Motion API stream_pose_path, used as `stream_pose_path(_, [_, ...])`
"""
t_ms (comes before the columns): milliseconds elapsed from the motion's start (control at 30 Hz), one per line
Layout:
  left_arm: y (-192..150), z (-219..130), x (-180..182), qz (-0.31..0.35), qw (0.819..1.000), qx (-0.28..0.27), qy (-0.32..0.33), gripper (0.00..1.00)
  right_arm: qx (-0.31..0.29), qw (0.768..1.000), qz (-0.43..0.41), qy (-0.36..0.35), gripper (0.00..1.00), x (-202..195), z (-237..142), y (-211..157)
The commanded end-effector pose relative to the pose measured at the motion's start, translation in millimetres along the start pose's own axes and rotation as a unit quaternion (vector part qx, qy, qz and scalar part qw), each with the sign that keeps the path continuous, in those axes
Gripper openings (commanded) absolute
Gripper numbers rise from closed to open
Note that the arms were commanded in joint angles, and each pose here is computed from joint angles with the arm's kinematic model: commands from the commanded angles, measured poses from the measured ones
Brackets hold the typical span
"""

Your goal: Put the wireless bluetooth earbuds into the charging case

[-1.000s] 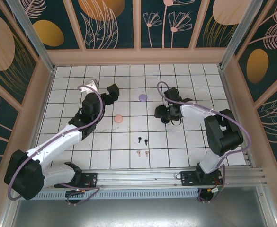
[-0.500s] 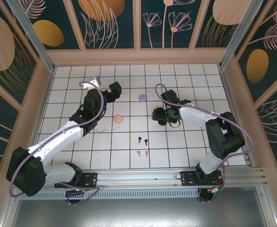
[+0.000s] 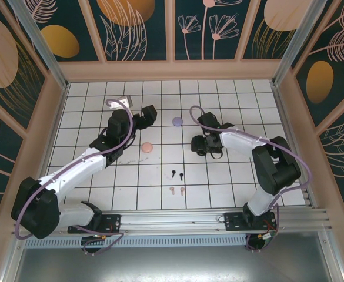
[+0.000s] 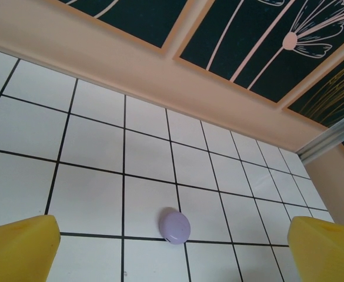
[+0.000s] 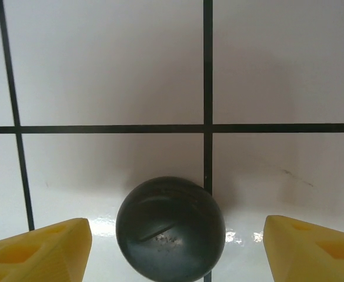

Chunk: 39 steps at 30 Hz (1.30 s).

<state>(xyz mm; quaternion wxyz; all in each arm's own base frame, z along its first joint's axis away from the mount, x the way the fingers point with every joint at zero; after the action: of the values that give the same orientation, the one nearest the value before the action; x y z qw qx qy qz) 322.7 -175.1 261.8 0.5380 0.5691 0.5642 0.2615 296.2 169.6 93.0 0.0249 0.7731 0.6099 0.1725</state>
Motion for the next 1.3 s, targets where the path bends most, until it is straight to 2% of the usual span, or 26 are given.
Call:
stream_pose_path(0, [13,2,-7,-0.003,1.000,-0.018,-0.018,0.99,0.005,1.000,-0.014,0.014,0.77,9,0,-1])
stream_pose_path(467, [7,10,-10,-0.011,0.999,-0.012,-0.030,0.99,0.022,0.999,-0.034,0.025,0.76,21,-10,-31])
stream_pose_path(733, [3,12,-13,-0.019,0.999,-0.006,-0.047,0.99,-0.022,0.999,-0.026,-0.028,0.77,12,-23,-20])
stream_pose_path(933, [0,10,-12,-0.042,0.998,-0.010,-0.053,0.99,-0.023,0.999,-0.003,-0.045,0.77,19,-17,-13])
stream_pose_path(1267, [-2,8,-9,-0.009,0.999,0.000,-0.040,0.99,-0.009,0.998,-0.021,-0.054,0.76,29,2,-18])
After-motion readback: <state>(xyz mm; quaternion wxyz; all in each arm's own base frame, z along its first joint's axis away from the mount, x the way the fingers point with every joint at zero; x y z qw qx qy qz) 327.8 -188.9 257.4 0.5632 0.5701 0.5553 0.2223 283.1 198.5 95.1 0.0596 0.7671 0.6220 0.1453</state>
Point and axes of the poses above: each hand's point on the last joint's axis, 136 mm out from that joint toward the fingers, its own z axis out along the fingers, its own x axis along the line the jaws close on, y = z × x, the point moved 6 cm from there along -z, back along the fingers, and after that the axes turned 15 degrees about z, right-handed, at the moved point
